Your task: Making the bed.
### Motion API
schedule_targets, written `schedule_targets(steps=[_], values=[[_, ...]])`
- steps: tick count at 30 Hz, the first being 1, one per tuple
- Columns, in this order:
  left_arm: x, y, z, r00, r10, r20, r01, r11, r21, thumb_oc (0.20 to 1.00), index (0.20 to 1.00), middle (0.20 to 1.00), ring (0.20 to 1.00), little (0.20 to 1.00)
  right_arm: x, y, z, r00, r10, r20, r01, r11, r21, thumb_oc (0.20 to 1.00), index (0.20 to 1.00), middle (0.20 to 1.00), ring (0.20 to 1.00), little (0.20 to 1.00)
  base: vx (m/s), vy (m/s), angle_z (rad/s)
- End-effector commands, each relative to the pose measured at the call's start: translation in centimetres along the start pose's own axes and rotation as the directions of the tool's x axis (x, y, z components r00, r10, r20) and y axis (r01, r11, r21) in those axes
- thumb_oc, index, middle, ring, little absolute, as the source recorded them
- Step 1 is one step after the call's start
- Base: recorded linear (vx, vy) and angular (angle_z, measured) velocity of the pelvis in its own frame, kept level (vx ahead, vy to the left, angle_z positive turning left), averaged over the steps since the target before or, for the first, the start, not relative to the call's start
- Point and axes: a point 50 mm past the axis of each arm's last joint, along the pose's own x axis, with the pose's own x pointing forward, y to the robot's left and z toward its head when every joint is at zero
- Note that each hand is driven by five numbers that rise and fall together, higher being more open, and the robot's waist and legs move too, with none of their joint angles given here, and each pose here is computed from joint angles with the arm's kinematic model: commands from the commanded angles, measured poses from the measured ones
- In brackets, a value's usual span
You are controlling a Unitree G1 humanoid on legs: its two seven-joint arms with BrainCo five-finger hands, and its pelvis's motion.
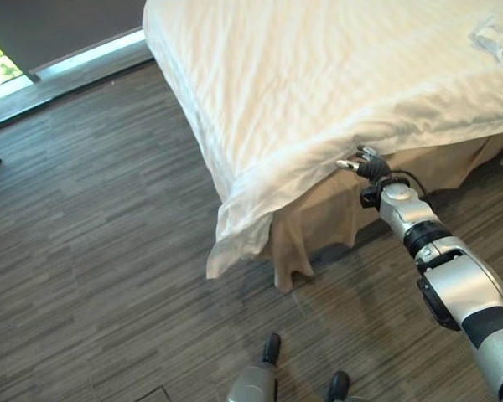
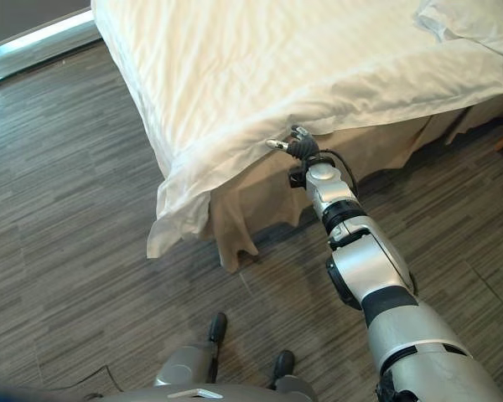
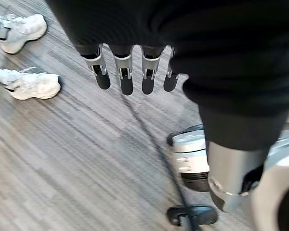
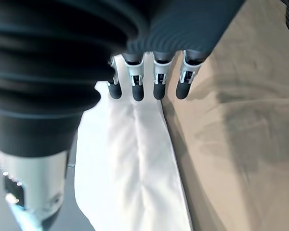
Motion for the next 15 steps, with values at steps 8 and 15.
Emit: schedule_targets(steps=[8, 15], values=[[0.1, 1.6, 0.5, 0.999, 0.045, 0.001, -0.045, 0.998, 0.039, 1.0, 1.0, 1.0, 1.0, 1.0, 0.1, -2.6, 0.6, 0.992, -0.122, -0.03, 0.125, 0.958, 0.258, 1.0, 1.0, 1.0, 1.0, 1.0, -0.02, -0.004, 0.0], [0.1, 1.5, 0.1, 0.999, 0.048, -0.015, -0.047, 0.998, 0.044, 1.0, 1.0, 1.0, 1.0, 1.0, 0.3, -2.2, 2.4, 0.993, -0.115, 0.014, 0.104, 0.943, 0.316, 1.0, 1.0, 1.0, 1.0, 1.0, 0.02, -0.001, 0.08]])
